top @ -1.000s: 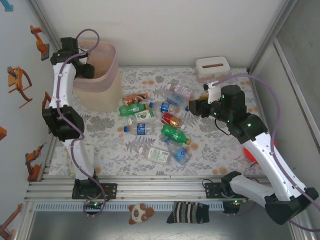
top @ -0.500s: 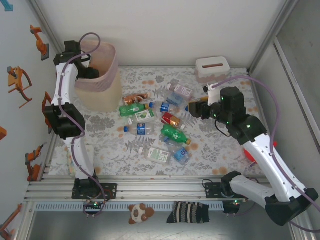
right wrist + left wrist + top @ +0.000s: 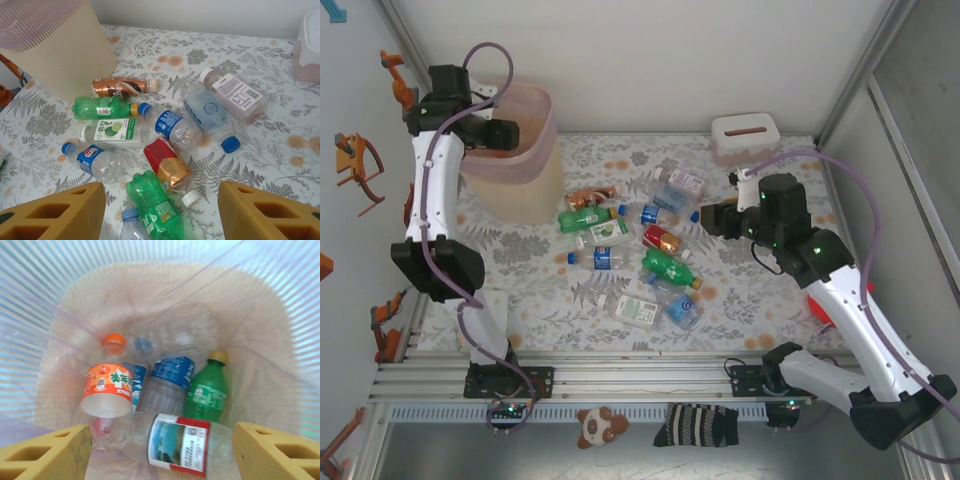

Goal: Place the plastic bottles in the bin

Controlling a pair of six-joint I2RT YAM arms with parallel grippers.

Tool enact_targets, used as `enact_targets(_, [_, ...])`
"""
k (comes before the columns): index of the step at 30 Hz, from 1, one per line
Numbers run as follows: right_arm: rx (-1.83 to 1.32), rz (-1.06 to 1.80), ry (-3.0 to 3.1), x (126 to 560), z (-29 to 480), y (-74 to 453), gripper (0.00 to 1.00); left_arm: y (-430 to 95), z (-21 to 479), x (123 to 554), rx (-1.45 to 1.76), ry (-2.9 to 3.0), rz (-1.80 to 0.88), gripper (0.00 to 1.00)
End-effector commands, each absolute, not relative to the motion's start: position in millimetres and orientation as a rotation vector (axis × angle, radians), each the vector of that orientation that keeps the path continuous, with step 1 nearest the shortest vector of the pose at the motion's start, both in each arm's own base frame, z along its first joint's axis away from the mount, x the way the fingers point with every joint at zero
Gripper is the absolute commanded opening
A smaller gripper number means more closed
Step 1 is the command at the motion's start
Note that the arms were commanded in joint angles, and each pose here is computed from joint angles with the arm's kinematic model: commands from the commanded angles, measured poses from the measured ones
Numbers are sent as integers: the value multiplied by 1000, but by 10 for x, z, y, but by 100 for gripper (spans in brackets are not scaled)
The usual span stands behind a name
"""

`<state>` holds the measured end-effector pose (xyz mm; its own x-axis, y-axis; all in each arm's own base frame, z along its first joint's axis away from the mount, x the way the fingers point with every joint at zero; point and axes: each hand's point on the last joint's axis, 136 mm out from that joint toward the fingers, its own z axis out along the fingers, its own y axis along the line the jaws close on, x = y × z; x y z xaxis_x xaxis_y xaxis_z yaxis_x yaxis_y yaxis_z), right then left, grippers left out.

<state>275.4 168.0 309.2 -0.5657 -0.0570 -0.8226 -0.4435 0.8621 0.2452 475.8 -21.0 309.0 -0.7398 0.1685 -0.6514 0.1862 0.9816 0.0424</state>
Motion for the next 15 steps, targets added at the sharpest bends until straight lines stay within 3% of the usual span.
enact_targets(1, [-288,520,2169,2782,3115,1622,60,-514,3183,4497,308,2411,-143,71])
enact_targets(8, [-181,436,2255,2849,2988,1492,59,-1193,3119,3933,536,2404,-236,70])
enact_targets(15, [-193,446,2249,2858,2989,1518,59,-1840,2802,3276,980,2339,-397,70])
